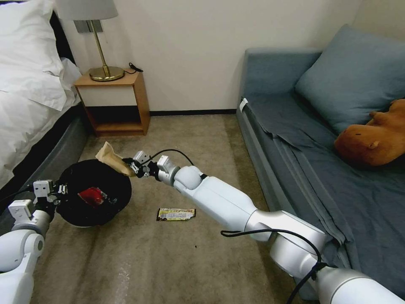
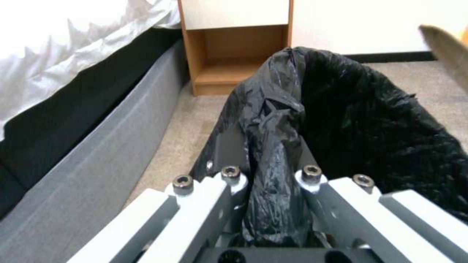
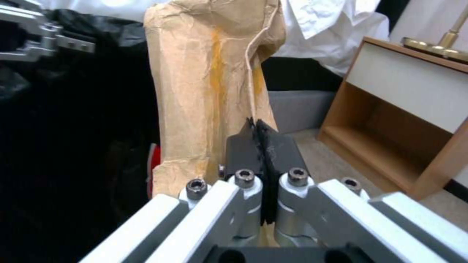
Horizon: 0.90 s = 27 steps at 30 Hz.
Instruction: Pick up the trash bin, then pick up the garbage on the floor and place it into the trash bin.
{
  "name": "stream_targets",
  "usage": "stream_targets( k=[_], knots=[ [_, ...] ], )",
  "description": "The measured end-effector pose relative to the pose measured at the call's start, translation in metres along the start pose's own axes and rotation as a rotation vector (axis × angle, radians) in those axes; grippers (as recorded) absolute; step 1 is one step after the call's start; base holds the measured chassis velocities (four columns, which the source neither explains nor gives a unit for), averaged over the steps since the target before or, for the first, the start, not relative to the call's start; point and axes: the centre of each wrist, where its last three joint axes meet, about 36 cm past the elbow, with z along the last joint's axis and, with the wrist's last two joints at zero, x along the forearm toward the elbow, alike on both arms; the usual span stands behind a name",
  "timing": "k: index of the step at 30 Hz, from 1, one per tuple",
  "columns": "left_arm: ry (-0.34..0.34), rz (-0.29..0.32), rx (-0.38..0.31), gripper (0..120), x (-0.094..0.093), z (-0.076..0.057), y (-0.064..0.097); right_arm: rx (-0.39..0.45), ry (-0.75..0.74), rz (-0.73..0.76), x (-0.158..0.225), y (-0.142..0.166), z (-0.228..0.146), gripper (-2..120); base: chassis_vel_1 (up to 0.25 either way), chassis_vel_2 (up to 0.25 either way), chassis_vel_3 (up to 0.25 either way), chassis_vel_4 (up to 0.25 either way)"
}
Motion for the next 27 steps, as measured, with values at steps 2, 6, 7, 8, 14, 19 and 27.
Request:
stream_targets(
  k=[2,6,7,8,14,19,27],
  knots=[
    [-0.002,0.002,0.001,6,0.000,0.000,-0.001,0.000,-0.001,-0.003,0.000,0.002,0.000,0,0.000,0.000,0.000,0.000],
    [-0.009,0.008,0.007,6,-0.002,-0.001,-0.006,-0.002,-0.012,-0.016,-0.002,0.011,-0.002,0,0.000,0.000,0.000,0.000],
    [-0.009,0.008,0.007,6,-0.002,-0.001,-0.006,-0.002,-0.012,-0.016,-0.002,0.011,-0.002,0,0.000,0.000,0.000,0.000],
    [-0.011,0.010,0.011,6,-0.002,-0.001,-0.008,-0.002,-0.015,-0.021,-0.003,0.014,-0.003,0,0.000,0.000,0.000,0.000],
    [-0.015,0.019,0.025,6,-0.001,-0.003,-0.016,-0.008,-0.029,-0.026,-0.005,0.029,-0.003,0,0.000,0.000,0.000,0.000],
    [-0.017,0.024,0.031,6,0.000,-0.004,-0.020,-0.008,-0.028,-0.016,-0.004,0.038,0.000,7,0.000,0.000,0.000,0.000],
    [-0.021,0.025,0.037,6,-0.003,-0.005,-0.025,-0.007,-0.040,-0.003,-0.005,0.041,-0.006,37,0.000,0.000,0.000,0.000]
  ],
)
